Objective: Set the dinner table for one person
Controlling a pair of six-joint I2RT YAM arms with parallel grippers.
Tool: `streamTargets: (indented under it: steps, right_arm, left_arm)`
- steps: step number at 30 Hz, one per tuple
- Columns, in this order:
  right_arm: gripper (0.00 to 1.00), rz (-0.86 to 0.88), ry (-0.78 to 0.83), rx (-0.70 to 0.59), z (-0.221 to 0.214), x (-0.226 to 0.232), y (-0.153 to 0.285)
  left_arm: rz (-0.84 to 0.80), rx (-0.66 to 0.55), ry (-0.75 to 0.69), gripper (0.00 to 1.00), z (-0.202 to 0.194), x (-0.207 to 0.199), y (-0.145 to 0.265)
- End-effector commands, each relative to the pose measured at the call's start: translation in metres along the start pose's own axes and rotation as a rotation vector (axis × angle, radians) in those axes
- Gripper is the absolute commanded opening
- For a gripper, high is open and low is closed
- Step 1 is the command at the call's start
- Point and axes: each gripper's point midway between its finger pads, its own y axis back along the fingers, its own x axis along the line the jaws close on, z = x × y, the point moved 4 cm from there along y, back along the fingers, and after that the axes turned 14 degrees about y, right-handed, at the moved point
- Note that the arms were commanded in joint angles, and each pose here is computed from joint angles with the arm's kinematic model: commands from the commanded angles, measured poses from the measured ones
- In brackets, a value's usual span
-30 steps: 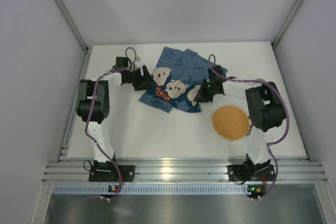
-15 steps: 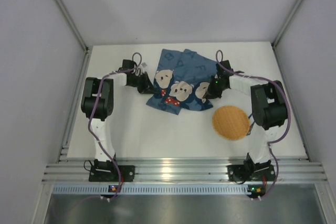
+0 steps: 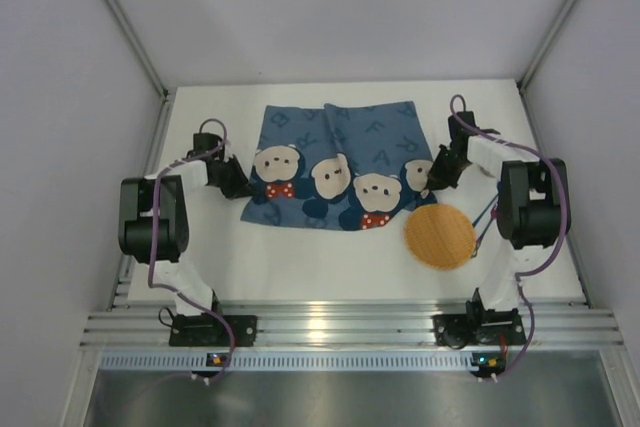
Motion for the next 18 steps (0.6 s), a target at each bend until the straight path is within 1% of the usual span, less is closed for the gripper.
streamTargets:
  steps: [1,5,10,15,18]
  right_arm:
    - [0.0,-0.045,0.006,-0.024,0.002,-0.005,0.021]
    - [0.0,-0.115,-0.016,0.007,-0.017,-0.018,0.021]
    - [0.0,-0.129,-0.016,0.053,-0.035,-0.025,0.014]
    - [0.0,-0.089,0.026,0.044,-0.029,-0.02,0.012]
    - [0.0,-0.065,0.052,0.027,-0.018,-0.015,0.012]
  left_arm:
    - [0.15,-0.108,0.049,0.0,0.001,0.029,0.012]
    - [0.234,-0.2,0.107,0.0,0.002,0.039,0.026]
    - [0.247,-0.203,0.105,0.0,0.001,0.039,0.032]
    - [0.25,-0.205,0.096,0.0,-0.002,0.041,0.033]
    - [0.256,-0.207,0.095,0.0,-0.002,0.042,0.035]
